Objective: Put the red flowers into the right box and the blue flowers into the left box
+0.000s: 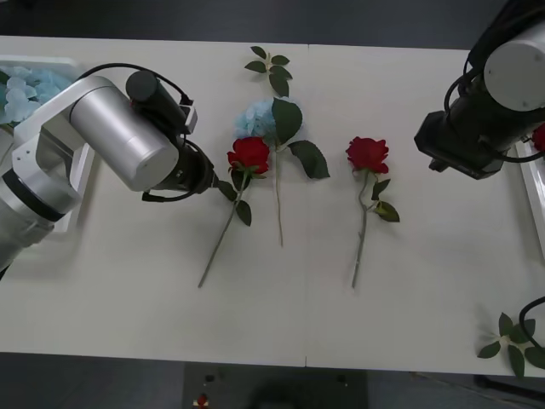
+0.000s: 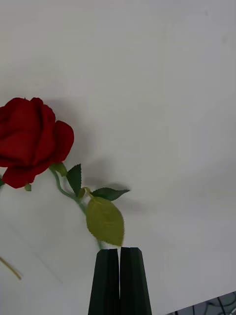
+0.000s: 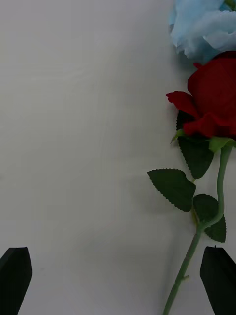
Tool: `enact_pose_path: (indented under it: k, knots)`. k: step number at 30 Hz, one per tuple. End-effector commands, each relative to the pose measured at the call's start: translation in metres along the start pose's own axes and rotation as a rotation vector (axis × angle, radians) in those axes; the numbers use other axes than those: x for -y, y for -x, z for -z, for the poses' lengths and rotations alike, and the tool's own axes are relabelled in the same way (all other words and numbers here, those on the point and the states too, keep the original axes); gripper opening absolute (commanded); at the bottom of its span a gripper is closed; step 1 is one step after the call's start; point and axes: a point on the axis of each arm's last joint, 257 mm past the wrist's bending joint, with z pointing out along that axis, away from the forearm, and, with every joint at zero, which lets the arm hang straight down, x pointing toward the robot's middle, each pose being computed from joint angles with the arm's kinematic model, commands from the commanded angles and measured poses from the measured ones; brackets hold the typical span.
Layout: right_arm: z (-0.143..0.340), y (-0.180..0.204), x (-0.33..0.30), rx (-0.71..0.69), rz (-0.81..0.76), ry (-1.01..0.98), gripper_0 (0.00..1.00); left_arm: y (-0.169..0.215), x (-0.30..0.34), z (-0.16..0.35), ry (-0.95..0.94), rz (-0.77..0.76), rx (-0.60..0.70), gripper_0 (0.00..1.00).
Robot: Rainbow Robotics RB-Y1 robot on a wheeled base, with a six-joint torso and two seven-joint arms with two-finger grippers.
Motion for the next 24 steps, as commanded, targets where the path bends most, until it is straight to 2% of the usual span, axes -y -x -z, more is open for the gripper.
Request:
enact_pose_path:
  k: [1, 2, 4, 8, 15, 24]
  knots:
    - [-0.002, 0.002, -0.011, 0.047, 0.070, -0.003, 0.49, 0.022, 0.022, -0.002, -0.025, -0.010, 0.047, 1.00]
    - [-0.004, 0.002, -0.012, 0.054, 0.073, -0.001, 0.80, 0.022, 0.029, -0.005, -0.035, -0.017, 0.047, 1.00]
    - [-0.008, -0.001, -0.014, 0.054, 0.080, -0.001, 0.96, 0.020, 0.040, -0.010, -0.045, -0.033, 0.047, 1.00]
    - [-0.013, -0.007, -0.017, 0.048, 0.098, -0.005, 0.99, 0.014, 0.060, -0.016, -0.061, -0.067, 0.043, 1.00]
    - [-0.036, -0.030, -0.023, 0.016, 0.138, -0.030, 0.99, -0.002, 0.086, -0.023, -0.064, -0.126, 0.027, 1.00]
    - [-0.074, -0.051, -0.038, 0.047, 0.133, -0.010, 0.99, -0.001, 0.088, -0.051, -0.020, -0.145, 0.033, 1.00]
